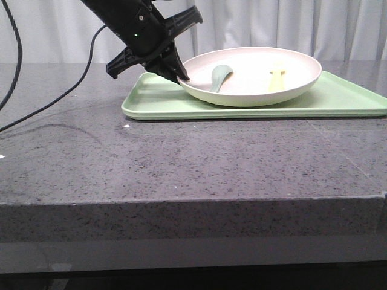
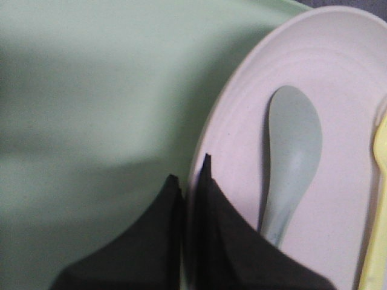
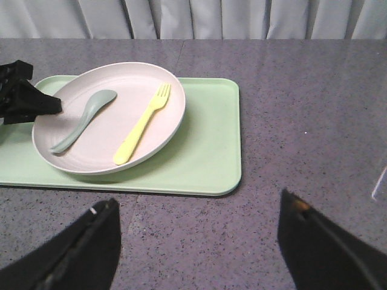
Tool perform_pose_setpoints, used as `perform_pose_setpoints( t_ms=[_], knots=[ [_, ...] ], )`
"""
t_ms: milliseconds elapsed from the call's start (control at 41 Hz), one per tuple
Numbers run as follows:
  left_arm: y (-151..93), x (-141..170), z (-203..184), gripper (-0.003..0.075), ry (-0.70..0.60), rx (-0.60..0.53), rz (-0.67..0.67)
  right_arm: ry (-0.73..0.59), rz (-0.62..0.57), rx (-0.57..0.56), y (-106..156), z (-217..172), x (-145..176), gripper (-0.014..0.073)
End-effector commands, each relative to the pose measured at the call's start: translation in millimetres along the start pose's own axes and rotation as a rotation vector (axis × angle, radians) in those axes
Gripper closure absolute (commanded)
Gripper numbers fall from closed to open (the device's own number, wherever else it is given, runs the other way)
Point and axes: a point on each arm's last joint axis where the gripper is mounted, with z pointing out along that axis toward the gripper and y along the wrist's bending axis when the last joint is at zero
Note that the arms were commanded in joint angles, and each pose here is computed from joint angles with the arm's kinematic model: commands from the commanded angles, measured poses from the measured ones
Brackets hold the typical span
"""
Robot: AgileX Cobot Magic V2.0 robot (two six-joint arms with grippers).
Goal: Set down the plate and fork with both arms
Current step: 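Lower the cream plate onto the green tray with the left gripper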
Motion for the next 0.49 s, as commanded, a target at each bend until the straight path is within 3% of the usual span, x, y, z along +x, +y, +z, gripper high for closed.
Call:
perform_pose_setpoints(
  t_ms=[0,463],
  knots=[
    [-31.1,-18.4,-34.5,0.0736,-0.130,0.086,0.000,-0.102,-0.013,0.005,0.5,-3.4,-17.2,0.0029],
    [-29.5,-14.7,-34.0,0.0730,-0.090,0.067,0.016,-0.103,-0.013,0.005,0.5,-3.4,-17.3,0.0029]
  ],
)
